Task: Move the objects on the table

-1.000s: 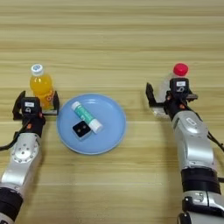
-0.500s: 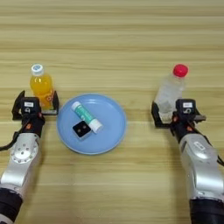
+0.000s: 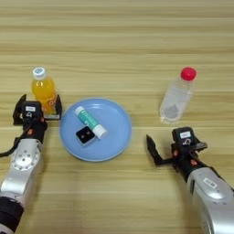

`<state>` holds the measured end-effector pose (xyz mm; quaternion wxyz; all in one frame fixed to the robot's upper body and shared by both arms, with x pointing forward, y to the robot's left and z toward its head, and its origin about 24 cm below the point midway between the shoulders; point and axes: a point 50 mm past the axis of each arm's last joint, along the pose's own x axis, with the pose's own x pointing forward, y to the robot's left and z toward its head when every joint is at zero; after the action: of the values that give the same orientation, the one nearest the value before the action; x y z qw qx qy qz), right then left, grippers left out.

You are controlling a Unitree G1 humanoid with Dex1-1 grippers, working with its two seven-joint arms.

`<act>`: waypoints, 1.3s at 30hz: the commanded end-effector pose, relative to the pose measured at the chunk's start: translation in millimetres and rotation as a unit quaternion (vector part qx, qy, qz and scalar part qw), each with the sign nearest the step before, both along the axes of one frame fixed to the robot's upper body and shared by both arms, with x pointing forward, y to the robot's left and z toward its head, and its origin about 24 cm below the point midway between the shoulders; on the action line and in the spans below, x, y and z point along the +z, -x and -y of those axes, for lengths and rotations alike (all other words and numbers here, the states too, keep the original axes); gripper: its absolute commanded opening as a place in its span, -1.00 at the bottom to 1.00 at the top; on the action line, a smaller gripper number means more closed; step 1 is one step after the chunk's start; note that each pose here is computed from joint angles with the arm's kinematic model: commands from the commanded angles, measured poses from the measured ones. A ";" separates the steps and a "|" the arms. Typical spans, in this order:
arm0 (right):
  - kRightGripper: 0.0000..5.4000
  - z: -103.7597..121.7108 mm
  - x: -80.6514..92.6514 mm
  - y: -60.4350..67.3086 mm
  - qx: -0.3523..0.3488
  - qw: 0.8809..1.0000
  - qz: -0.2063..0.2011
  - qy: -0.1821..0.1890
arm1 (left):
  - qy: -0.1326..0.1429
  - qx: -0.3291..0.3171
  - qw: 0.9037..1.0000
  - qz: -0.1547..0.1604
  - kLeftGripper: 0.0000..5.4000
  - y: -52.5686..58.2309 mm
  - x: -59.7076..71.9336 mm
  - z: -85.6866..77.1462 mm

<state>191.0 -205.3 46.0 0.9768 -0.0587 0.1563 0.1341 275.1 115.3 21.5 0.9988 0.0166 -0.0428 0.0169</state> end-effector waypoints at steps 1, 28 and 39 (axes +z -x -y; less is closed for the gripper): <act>1.00 -14.1 7.5 10.0 0.058 0.998 -0.011 0.006 | 0.006 0.000 1.000 -0.005 1.00 0.6 0.1 6.7; 1.00 -98.4 36.8 -45.9 0.205 0.977 0.047 -0.031 | 0.006 -0.003 1.000 -0.006 1.00 0.7 0.7 10.2; 1.00 -113.6 35.2 -68.3 0.212 0.977 -0.001 -0.022 | 0.006 -0.003 1.000 -0.006 1.00 1.4 0.9 11.2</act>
<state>252.1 -95.0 78.4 0.9265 -0.0672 0.1323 0.3457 275.2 113.2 22.7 0.9987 0.0174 -0.0439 0.0178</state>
